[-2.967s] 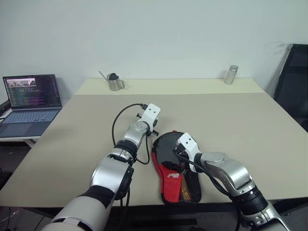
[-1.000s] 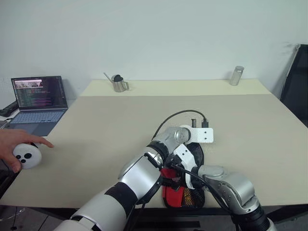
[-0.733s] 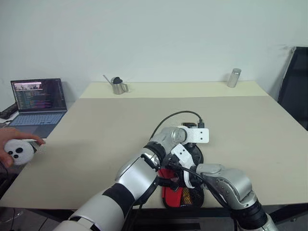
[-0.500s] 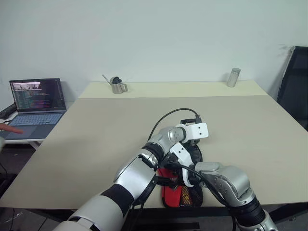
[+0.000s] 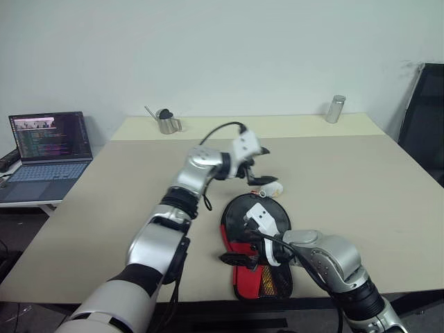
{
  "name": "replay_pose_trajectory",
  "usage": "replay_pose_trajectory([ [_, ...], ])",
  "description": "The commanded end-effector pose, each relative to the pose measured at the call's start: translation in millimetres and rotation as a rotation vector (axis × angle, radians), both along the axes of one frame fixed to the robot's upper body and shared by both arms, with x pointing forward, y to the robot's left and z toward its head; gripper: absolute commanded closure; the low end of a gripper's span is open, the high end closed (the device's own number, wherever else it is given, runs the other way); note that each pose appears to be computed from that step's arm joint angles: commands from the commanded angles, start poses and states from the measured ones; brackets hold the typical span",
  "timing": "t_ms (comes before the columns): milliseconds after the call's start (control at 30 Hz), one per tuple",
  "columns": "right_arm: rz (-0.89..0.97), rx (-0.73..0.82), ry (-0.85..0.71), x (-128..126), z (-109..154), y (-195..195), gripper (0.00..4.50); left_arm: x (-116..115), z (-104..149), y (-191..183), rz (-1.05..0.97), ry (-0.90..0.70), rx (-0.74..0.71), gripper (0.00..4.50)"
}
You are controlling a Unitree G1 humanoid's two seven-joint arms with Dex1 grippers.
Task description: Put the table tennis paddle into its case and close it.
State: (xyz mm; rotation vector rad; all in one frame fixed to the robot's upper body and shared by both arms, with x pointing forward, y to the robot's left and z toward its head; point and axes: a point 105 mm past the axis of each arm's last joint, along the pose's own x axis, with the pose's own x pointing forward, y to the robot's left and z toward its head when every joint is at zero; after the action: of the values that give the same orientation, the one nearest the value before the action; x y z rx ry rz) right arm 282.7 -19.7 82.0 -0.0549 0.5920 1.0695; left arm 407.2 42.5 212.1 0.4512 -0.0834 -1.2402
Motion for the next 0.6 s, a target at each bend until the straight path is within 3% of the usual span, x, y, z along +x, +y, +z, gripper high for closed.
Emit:
replay_pose_trajectory([
  [33, -0.044, -0.041, 0.013, 9.4, -10.6, -23.2, 0.00, -11.1, -4.6, 31.0, 0.003, 0.036, 0.017, 0.03],
  [233, -0.031, -0.029, -0.009, 11.0, -16.3, -33.3, 0.00, -31.2, -20.8, 57.0, 0.003, 0.126, 0.057, 0.03],
  [400, 0.021, -0.044, -0.065, 9.2, -8.9, -48.4, 0.00, -42.6, -39.3, 52.1, 0.025, 0.183, 0.050, 0.03],
  [600, 0.083, 0.015, -0.178, 4.8, 42.9, -71.0, 0.00, -57.7, -62.9, 26.3, 0.022, 0.249, 0.001, 0.03],
])
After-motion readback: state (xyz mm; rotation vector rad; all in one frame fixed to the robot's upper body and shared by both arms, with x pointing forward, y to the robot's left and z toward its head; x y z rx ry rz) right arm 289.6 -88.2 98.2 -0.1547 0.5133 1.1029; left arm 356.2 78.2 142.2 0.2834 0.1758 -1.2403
